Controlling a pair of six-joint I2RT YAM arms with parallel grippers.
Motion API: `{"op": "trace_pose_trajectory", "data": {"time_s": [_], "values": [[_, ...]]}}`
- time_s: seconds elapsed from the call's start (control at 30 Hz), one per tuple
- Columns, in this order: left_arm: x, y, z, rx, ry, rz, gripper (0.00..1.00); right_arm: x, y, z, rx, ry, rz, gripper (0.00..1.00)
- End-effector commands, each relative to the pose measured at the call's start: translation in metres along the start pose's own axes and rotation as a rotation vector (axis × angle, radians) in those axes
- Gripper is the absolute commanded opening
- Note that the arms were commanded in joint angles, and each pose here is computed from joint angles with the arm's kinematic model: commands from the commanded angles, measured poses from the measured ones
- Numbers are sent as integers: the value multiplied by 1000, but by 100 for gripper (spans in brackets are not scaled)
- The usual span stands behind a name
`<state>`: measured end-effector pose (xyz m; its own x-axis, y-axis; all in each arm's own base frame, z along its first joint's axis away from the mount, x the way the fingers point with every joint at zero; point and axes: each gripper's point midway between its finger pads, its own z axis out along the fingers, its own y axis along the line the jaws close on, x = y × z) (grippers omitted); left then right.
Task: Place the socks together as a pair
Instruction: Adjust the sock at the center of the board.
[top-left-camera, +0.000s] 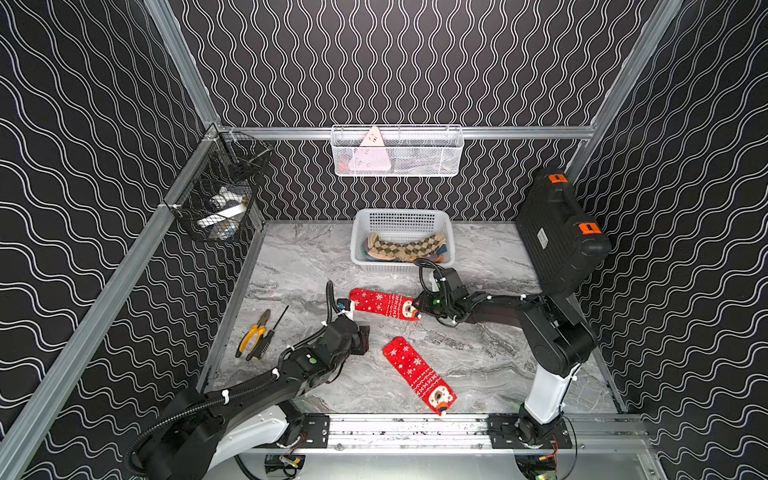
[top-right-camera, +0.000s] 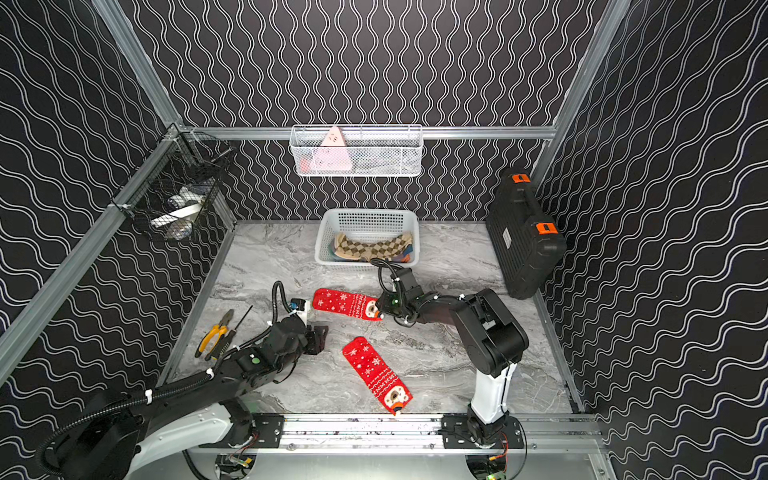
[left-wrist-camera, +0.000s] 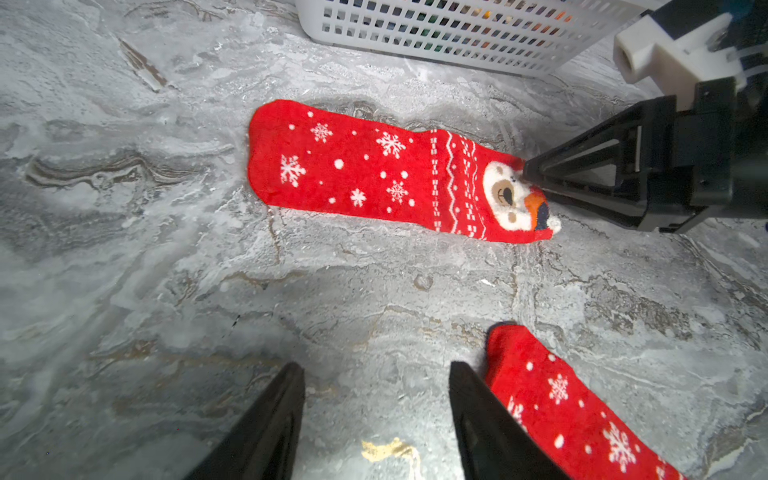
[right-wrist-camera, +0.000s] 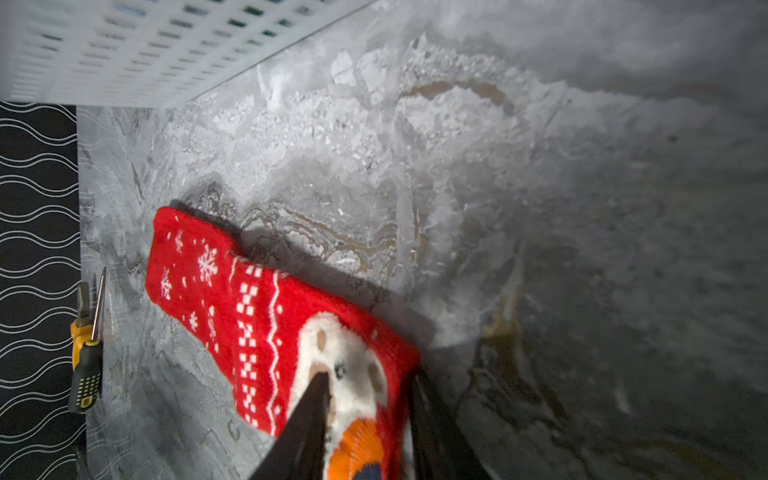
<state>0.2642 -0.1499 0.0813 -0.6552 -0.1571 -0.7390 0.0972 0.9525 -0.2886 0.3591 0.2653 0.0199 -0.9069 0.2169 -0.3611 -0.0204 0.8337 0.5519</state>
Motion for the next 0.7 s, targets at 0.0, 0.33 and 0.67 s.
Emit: {"op": "trace_pose_trajectory", "data": {"time_s": [0.0, 0.33, 0.67], "values": [[-1, 0, 1, 5, -2, -14, 61, 31, -23, 0, 105, 112, 28, 22], [-2, -5, 1, 22, 8, -17, 61, 44, -60, -62, 311, 147, -55, 0], [1, -11, 2, 51, 29, -24, 61, 14, -75, -55, 341, 179, -86, 0]]}}
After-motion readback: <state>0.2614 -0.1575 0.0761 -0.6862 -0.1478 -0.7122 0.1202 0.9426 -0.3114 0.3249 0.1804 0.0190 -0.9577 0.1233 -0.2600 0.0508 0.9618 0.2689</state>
